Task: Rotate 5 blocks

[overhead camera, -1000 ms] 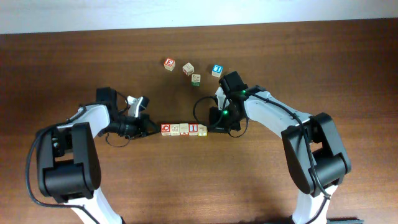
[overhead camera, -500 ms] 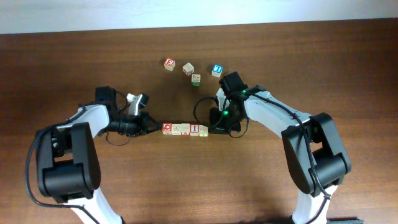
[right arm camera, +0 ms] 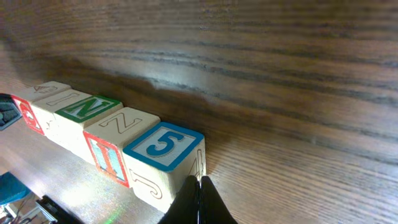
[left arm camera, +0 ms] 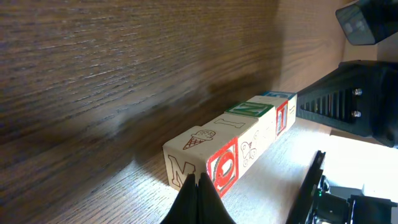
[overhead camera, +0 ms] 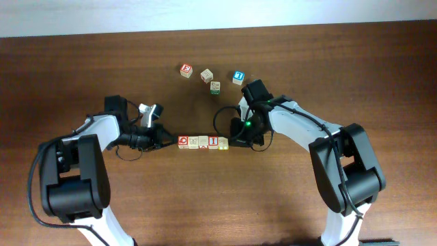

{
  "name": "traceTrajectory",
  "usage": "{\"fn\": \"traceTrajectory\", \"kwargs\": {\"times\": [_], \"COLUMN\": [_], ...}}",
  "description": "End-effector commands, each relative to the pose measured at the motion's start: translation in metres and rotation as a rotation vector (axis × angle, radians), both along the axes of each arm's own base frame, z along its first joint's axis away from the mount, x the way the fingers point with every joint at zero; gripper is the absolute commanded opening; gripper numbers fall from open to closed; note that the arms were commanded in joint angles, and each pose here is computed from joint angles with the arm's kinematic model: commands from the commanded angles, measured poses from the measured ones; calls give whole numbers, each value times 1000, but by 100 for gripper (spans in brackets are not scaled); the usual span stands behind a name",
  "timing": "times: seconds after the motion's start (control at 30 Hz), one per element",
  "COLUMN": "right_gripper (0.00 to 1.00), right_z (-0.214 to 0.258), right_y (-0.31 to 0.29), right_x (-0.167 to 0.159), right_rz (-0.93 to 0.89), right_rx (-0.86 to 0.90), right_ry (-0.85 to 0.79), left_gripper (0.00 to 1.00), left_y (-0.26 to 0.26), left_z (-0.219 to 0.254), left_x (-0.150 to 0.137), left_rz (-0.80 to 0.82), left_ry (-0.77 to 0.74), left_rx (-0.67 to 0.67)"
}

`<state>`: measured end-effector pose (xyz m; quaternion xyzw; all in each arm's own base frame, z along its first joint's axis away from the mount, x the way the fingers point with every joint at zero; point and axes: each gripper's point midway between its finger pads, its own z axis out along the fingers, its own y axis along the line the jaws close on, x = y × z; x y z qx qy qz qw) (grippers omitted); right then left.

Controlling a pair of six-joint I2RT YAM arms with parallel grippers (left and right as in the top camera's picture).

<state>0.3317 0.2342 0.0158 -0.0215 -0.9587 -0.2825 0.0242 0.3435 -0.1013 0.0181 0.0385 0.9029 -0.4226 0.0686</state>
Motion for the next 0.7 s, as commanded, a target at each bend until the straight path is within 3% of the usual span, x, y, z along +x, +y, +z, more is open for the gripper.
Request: {"fn": "traceTrajectory", "kwargs": {"times": [0.0,0.67], "right_gripper": [4,5], "right_z": [7,22], "right_y": [17,34], "right_x": [-3,-5], "right_rz": [52,162], "right_rx": [106,187], "right_ry": [-3,-84], "left_gripper": [0,0], "left_y": [-11,-24], "left_z": [0,9], "left_x": [-2,0], "left_rz": [-37,-55], "left_ry": [-4,-30], "left_rx": [-15,-79]}}
